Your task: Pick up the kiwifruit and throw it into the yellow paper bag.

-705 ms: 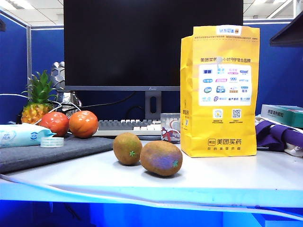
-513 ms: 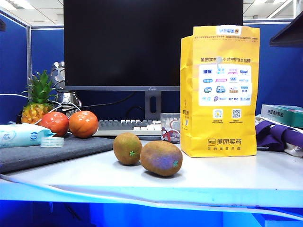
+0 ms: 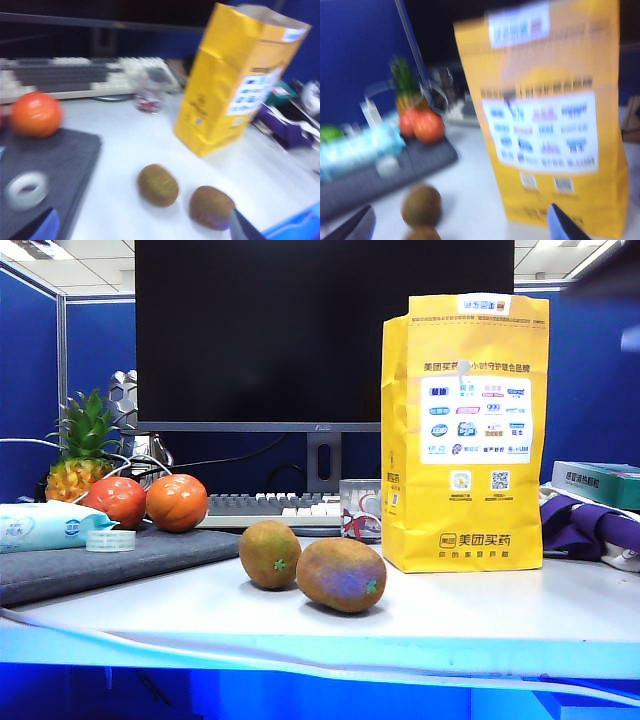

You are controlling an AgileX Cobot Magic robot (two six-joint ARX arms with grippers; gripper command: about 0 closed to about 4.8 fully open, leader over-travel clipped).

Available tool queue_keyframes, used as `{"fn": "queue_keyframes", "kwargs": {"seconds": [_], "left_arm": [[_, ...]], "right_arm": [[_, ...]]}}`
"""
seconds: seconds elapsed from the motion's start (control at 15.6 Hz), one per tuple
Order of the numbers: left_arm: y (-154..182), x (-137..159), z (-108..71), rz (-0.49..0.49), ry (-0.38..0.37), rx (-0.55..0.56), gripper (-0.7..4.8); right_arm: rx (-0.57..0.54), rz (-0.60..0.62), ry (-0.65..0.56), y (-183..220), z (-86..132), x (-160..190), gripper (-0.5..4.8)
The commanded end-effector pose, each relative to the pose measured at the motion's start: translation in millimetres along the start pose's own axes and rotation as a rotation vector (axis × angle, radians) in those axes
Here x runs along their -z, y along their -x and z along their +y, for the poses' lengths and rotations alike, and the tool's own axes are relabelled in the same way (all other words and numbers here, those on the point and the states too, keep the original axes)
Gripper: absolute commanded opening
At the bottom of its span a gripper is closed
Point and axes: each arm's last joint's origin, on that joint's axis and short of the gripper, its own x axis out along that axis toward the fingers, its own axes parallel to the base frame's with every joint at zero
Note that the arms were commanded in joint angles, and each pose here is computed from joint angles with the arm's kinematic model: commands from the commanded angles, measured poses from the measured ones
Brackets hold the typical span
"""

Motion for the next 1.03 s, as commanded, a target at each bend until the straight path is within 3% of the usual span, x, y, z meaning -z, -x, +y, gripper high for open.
{"fn": "queue_keyframes", "kwargs": {"seconds": [0.06, 0.19, 0.38, 0.64, 0.9, 1.03], "left_arm": [[-32.3, -31.4, 0.7, 0.094, -0.155, 0.032, 4.79], [-53.6, -42.5, 3.1, 0.193, -0.200, 0.030, 4.79], [-78.4, -53.6, 6.0, 0.346, -0.200, 0.036, 4.79], [-80.1, -59.7, 5.3, 0.393, -0.248, 0.057, 4.79], [-74.1, -47.6, 3.9, 0.523, -0.197, 0.126, 4.79], [-73.3, -46.4, 3.2, 0.536, -0.186, 0.148, 4.79]], "right_arm": [[-0.047, 0.042, 0.009, -6.3, 11.6, -17.7, 4.79], [-0.046, 0.103, 0.058, -12.1, 20.0, -28.1, 4.79], [-0.086, 0.245, 0.030, -38.1, 26.5, -40.1, 4.79], [-0.169, 0.538, -0.072, -94.6, 17.9, -30.2, 4.79], [-0.209, 0.679, -0.063, -133.9, 4.9, -4.8, 4.79], [-0.244, 0.758, -0.102, -146.8, -1.5, 16.1, 4.79]]}}
